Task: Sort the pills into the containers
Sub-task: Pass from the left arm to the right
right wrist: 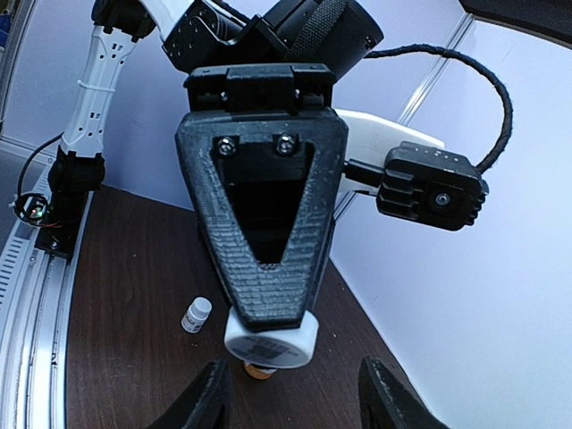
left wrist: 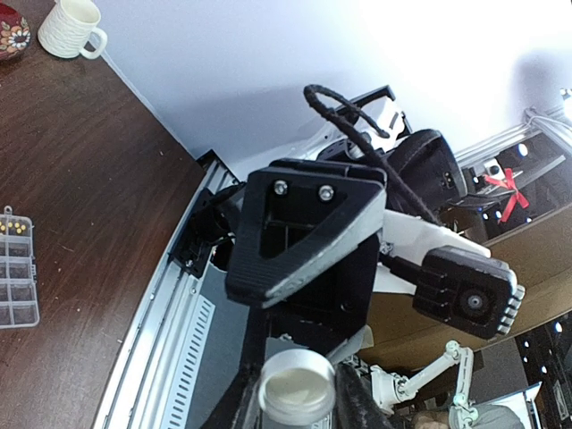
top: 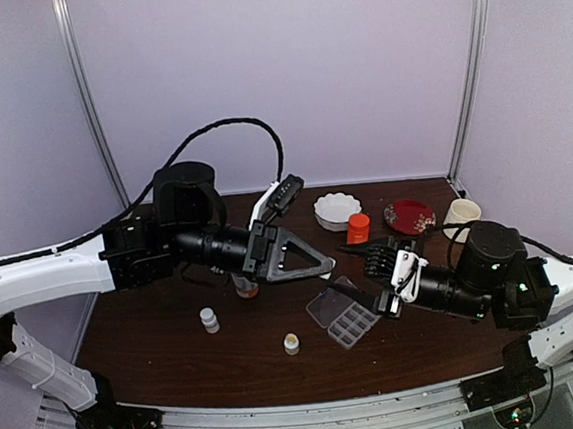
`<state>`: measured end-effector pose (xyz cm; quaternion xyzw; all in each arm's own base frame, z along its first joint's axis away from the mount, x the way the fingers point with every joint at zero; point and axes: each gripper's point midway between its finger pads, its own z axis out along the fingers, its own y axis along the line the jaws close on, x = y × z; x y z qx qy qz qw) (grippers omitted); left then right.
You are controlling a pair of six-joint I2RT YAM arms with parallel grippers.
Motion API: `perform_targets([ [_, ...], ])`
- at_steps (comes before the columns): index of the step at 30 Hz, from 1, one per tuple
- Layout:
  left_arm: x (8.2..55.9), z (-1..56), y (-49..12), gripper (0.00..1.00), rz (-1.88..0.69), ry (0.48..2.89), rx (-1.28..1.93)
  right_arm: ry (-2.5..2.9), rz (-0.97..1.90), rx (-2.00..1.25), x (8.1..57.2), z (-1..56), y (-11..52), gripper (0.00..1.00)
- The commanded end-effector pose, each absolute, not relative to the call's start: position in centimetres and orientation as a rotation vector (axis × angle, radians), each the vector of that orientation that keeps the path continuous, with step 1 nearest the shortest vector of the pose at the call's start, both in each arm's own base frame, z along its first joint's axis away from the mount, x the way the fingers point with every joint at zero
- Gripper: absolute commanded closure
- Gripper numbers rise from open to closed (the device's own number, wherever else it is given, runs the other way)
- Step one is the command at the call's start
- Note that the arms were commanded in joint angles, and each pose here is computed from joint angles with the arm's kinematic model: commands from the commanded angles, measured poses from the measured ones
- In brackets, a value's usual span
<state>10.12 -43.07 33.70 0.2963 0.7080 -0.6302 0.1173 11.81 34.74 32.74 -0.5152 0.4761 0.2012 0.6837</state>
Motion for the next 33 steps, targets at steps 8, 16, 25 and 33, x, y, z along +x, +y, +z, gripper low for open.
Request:
perform_targets([
  [8, 10.1, 34.9, -43.0, 0.73, -1.89, 2.001, 0.865, 1.049, 0.498, -1.035, 11.8, 35.6, 34.7, 0.57],
  [16, 10.2, 34.7, -43.0, 0.73, -1.896, 2.002, 0.856, 1.045, 0.492, -1.024, 11.6, 35.6, 35.1, 0.59],
  [25, 10.5, 34.3, -43.0, 0.66, -1.873, 2.014, 0.842, 1.041, 0.501, -1.027, 11.3, 35.5, 35.2, 0.74],
  [33, 12.4, 32.4, -41.4, 0.37, -1.672, 2.094, 0.777, 1.085, 0.519, -1.061, 11.1, 34.0, 34.6, 0.77],
])
